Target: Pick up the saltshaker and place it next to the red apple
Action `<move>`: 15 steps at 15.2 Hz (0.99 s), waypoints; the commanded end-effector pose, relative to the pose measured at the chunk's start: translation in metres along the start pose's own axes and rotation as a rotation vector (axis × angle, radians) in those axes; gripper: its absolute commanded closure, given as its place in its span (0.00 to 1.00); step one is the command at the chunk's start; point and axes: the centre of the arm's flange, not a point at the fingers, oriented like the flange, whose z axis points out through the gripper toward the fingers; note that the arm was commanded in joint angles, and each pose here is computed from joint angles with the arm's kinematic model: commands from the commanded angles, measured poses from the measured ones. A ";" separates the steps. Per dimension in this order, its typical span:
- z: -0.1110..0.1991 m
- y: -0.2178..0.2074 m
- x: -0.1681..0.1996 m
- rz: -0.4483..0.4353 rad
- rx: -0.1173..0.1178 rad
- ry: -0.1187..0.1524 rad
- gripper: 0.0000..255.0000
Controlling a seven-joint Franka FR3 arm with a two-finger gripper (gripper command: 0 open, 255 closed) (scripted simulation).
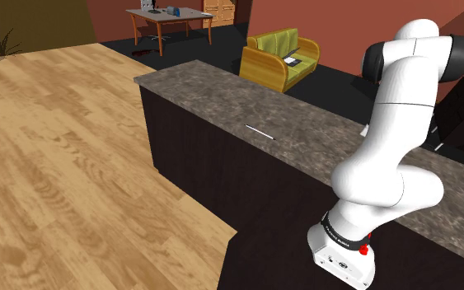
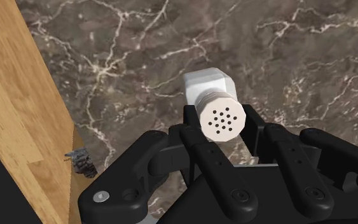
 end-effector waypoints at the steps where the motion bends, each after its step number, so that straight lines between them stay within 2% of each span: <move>1: 0.000 0.000 0.000 0.000 0.000 0.000 1.00; 2: 0.000 0.000 0.000 0.000 0.000 0.000 0.00; 7: 0.000 0.000 0.000 0.000 0.000 0.000 0.00; 11: -0.050 0.000 0.000 0.000 0.000 0.000 0.00; 15: -0.050 0.000 0.000 0.000 0.000 0.000 0.00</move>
